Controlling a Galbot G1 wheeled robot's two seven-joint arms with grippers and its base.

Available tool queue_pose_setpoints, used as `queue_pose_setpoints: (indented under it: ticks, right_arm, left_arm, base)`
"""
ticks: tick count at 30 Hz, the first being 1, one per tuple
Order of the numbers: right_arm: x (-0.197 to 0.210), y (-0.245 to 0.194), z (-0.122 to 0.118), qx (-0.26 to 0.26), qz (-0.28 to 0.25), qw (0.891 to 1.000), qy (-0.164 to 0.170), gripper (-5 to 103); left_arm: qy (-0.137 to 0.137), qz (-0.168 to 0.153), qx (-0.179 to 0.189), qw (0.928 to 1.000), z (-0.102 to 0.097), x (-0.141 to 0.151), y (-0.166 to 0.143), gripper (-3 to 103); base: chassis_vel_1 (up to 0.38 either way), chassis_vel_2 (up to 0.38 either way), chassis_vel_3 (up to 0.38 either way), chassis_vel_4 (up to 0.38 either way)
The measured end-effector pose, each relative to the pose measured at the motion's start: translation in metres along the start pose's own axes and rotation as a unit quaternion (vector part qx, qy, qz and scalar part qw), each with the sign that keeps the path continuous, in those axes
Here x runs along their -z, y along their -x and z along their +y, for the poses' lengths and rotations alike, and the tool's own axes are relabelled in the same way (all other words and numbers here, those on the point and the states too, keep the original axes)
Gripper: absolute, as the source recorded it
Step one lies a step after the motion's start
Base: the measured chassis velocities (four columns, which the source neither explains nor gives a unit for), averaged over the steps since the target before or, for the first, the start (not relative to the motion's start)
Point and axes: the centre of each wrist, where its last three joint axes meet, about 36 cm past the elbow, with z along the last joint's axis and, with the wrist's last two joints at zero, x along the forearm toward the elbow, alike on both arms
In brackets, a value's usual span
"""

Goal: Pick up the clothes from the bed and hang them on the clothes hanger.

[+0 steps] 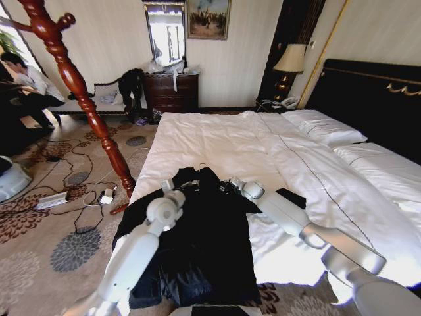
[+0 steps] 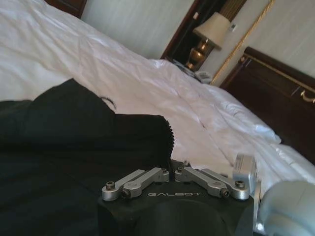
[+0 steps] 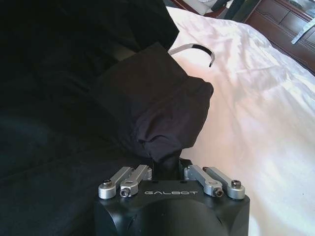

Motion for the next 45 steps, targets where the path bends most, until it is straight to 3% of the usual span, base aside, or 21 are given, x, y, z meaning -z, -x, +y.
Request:
queue_pose_setpoints:
  ticks: [9,17,20,23,24,28,31,33,35,36,37,40,41,42,45]
  right_arm:
    - [0.002,0.002,0.008,0.003,-0.013,1.000,0.019,22]
    - [-0.007,0.003,0.020,0.002,-0.011,1.000,0.028,22]
    - [-0.011,0.003,0.023,0.003,-0.009,1.000,0.029,22]
    - [-0.015,0.004,0.026,0.003,-0.005,1.000,0.028,22]
    - [-0.015,0.004,0.026,0.003,-0.005,1.000,0.028,22]
    - [-0.020,0.003,0.028,0.002,-0.002,1.000,0.030,22]
    - [-0.024,0.001,0.027,0.000,0.000,1.000,0.030,22]
    - [-0.025,0.001,0.026,-0.001,0.001,1.000,0.030,22]
    - [-0.026,0.001,0.027,-0.002,0.001,1.000,0.028,22]
    - [-0.026,0.001,0.027,-0.002,0.001,1.000,0.028,22]
    - [-0.026,0.001,0.027,-0.002,0.001,1.000,0.028,22]
    - [-0.026,0.002,0.029,-0.002,0.000,1.000,0.022,22]
    - [-0.025,0.002,0.030,-0.002,-0.001,1.000,0.021,22]
    - [-0.025,0.002,0.030,-0.002,-0.001,1.000,0.021,22]
    - [-0.024,0.000,0.031,-0.001,-0.004,1.000,0.019,22]
  left_arm:
    - [0.001,0.037,0.011,0.9993,-0.005,-0.039,0.024,0]
    - [0.006,0.061,0.020,0.9979,-0.002,-0.065,0.011,0]
    - [0.014,0.048,0.024,0.9985,0.003,-0.068,0.003,0]
    - [0.023,0.006,0.020,0.9995,0.008,-0.059,-0.015,16]
    - [0.023,0.006,0.020,0.9995,0.008,-0.059,-0.015,16]
    - [0.055,-0.031,0.003,0.9980,0.008,-0.040,-0.051,27]
    - [0.072,-0.061,0.000,0.9956,0.017,-0.014,-0.077,43]
    - [0.068,-0.069,0.016,0.9952,0.027,0.002,-0.079,48]
    - [0.078,-0.060,0.081,0.9918,0.054,0.030,-0.071,60]
    - [0.087,-0.052,0.106,0.9892,0.065,0.038,-0.067,60]
    - [0.087,-0.052,0.106,0.9892,0.065,0.038,-0.067,60]
    - [0.136,0.003,0.199,0.9706,0.104,0.052,-0.052,76]
    - [0.142,0.021,0.214,0.9662,0.112,0.048,-0.047,81]
    - [0.142,0.021,0.214,0.9662,0.112,0.048,-0.047,81]
    - [0.145,0.049,0.239,0.9589,0.127,0.041,-0.036,96]
  base:
    - [0.000,0.000,0.000,0.000]
    - [0.000,0.000,0.000,0.000]
    - [0.000,0.000,0.000,0.000]
    - [0.000,0.000,0.000,0.000]
    - [0.000,0.000,0.000,0.000]
    - [0.000,0.000,0.000,0.000]
    - [0.000,0.000,0.000,0.000]
    - [0.000,0.000,0.000,0.000]
    - [0.000,0.000,0.000,0.000]
    - [0.000,0.000,0.000,0.000]
    - [0.000,0.000,0.000,0.000]
    - [0.000,0.000,0.000,0.000]
    - [0.000,0.000,0.000,0.000]
    - [0.000,0.000,0.000,0.000]
    - [0.000,0.000,0.000,0.000]
